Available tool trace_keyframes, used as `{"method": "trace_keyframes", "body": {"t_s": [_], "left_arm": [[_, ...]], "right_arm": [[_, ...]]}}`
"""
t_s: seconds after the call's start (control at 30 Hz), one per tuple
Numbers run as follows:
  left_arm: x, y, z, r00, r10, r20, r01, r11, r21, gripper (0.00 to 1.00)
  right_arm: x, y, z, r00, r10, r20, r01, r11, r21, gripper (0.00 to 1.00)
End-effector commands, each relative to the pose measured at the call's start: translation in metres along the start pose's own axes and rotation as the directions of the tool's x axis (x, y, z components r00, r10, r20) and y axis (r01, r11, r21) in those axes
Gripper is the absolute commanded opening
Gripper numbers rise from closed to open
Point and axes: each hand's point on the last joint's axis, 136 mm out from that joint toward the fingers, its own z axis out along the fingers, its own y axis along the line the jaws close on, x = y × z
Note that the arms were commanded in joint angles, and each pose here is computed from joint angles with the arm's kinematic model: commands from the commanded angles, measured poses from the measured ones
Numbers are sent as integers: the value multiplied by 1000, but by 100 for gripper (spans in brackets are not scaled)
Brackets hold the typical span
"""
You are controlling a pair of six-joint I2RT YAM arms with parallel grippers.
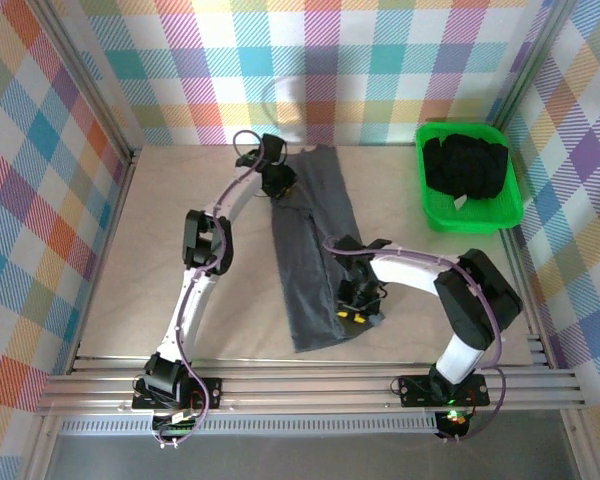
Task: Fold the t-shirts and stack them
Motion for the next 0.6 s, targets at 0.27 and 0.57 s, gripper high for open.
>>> {"method": "trace_keyframes", "body": {"t_s": [0.27,0.57], "left_arm": [[-31,-72,-108,991,76,114,-89,990,111,54],[91,70,-204,995,18,-99,-38,978,-206,51]], "right_arm": [[-7,8,-73,987,95,133,-75,986,-151,43],[-7,-65,-93,983,58,176,-30,987,-158,50]]}}
